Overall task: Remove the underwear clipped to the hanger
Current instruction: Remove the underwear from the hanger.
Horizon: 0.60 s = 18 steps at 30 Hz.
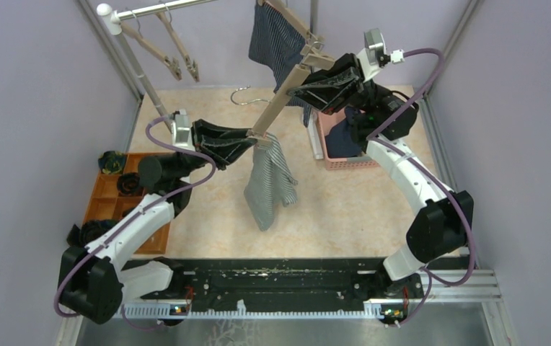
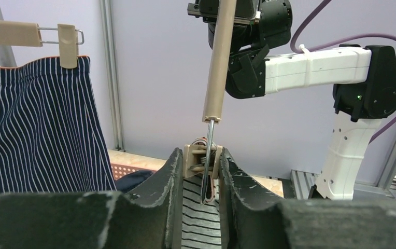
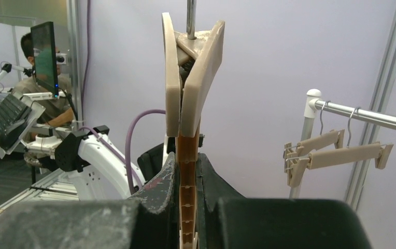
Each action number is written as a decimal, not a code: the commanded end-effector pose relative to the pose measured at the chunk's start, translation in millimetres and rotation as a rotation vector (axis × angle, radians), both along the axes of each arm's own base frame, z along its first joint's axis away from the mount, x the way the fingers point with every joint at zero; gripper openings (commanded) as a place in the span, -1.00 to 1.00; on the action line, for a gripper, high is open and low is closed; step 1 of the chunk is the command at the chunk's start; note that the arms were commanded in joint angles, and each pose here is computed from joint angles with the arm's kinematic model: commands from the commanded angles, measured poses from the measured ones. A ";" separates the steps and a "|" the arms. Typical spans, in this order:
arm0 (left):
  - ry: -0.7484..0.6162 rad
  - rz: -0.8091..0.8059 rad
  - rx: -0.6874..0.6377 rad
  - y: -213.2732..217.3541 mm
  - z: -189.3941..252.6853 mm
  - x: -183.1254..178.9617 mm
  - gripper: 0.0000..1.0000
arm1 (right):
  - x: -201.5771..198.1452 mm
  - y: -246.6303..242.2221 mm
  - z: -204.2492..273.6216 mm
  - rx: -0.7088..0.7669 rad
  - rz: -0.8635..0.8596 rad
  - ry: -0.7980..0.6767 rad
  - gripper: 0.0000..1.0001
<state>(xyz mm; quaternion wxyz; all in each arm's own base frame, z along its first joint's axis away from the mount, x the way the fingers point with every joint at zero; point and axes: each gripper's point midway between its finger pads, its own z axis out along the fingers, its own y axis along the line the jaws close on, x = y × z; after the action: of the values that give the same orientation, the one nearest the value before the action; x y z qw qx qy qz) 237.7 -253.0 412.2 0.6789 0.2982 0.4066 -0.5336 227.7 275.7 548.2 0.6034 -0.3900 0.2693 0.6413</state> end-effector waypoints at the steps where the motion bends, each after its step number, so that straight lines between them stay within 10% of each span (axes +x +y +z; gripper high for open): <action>1: -0.024 -0.023 -0.053 4.0 9.0 -1.9 -0.60 | -11.4 -8.8 19.7 0.062 0.002 -0.056 -1.00; 4: -0.021 -0.054 -0.074 4.2 10.1 -1.8 -1.00 | -10.1 -8.0 18.2 0.057 0.003 -0.051 -1.00; 12: -0.035 -0.097 -0.067 6.8 18.3 -2.9 -0.99 | -8.4 -6.7 17.6 0.042 -0.005 -0.049 -1.00; 15: -0.024 -0.073 0.012 3.6 21.1 0.8 -0.01 | -7.8 -6.3 17.2 0.040 -0.007 -0.048 -1.00; 18: -0.019 -0.024 0.027 7.7 23.4 1.5 0.25 | -6.6 -6.1 17.0 0.042 -0.009 -0.046 -1.00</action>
<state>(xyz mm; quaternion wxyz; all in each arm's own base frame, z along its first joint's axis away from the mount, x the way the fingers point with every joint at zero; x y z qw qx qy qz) 242.1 -252.0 419.6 0.6544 0.3129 0.3987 -0.5611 233.5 275.9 546.0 0.5993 -0.3834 0.2802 0.6444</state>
